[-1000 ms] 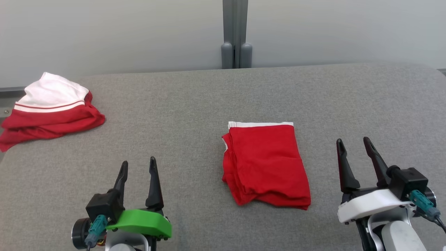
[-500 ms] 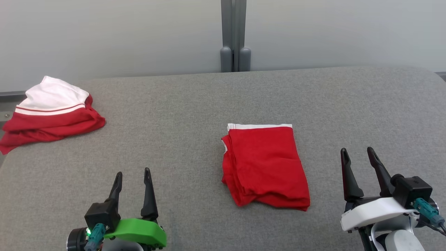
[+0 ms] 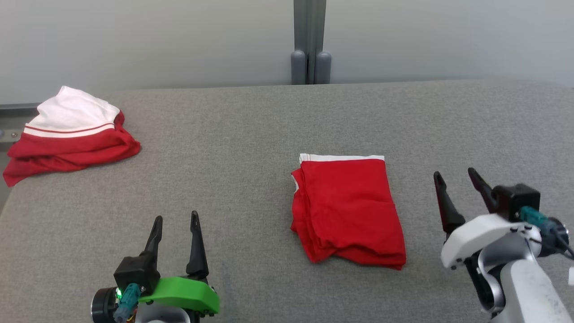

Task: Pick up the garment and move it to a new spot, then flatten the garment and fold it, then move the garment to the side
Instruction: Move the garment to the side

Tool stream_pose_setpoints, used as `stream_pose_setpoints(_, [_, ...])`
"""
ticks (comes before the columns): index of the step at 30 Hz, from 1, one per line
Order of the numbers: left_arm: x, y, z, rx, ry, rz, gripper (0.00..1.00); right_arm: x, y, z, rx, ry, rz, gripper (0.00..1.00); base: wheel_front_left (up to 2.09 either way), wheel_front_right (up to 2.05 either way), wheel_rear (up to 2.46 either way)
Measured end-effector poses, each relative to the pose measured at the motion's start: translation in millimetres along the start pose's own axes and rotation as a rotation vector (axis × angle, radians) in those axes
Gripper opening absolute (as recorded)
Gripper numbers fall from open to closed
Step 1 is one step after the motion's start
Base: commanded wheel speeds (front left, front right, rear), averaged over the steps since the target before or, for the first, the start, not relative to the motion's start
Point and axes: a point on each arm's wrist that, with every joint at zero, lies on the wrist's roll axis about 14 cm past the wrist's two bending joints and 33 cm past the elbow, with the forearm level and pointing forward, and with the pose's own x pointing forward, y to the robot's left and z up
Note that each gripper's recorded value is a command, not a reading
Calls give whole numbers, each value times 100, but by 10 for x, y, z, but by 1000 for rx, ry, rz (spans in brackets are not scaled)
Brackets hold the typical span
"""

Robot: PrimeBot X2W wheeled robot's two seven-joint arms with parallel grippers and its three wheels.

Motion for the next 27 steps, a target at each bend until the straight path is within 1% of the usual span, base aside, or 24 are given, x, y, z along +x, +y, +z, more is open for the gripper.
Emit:
stream_pose_setpoints(4, [15, 14, -44, -6, 12, 6, 100, 222, -74, -50, -35, 106, 27, 100, 0, 0, 0])
stream_pose_setpoints(7, [43, 48, -46, -4, 12, 16, 100, 371, -8, -165, -1, 189, 64, 100, 0, 0, 0])
stream_pose_setpoints(9, [48, 81, -57, -4, 14, 26, 100, 444, 75, -307, 38, 256, 93, 100, 0, 0, 0])
stream_pose_setpoints(13, [54, 162, -63, 1, 15, 51, 100, 484, 176, -715, 68, 409, 132, 100, 0, 0, 0])
stream_pose_setpoints(16, [32, 272, -69, 3, 18, 86, 100, 466, 314, -1013, 115, 507, 164, 100, 0, 0, 0])
stream_pose_setpoints(21, [-19, 438, -91, 14, 26, 134, 100, 476, 478, -1297, 164, 602, 197, 100, 0, 0, 0])
stream_pose_setpoints(24, [-36, 505, -104, 21, 31, 154, 100, 516, 555, -1359, 186, 625, 213, 100, 0, 0, 0])
stream_pose_setpoints(25, [-37, 514, -115, 23, 34, 156, 100, 533, 571, -1365, 191, 626, 217, 58, 0, 0, 0])
stream_pose_setpoints(26, [-33, 510, -121, 26, 36, 153, 100, 541, 574, -1372, 195, 629, 217, 44, 0, 0, 0])
stream_pose_setpoints(27, [-20, 491, -114, 31, 33, 145, 100, 548, 582, -1374, 205, 629, 217, 36, 0, 0, 0])
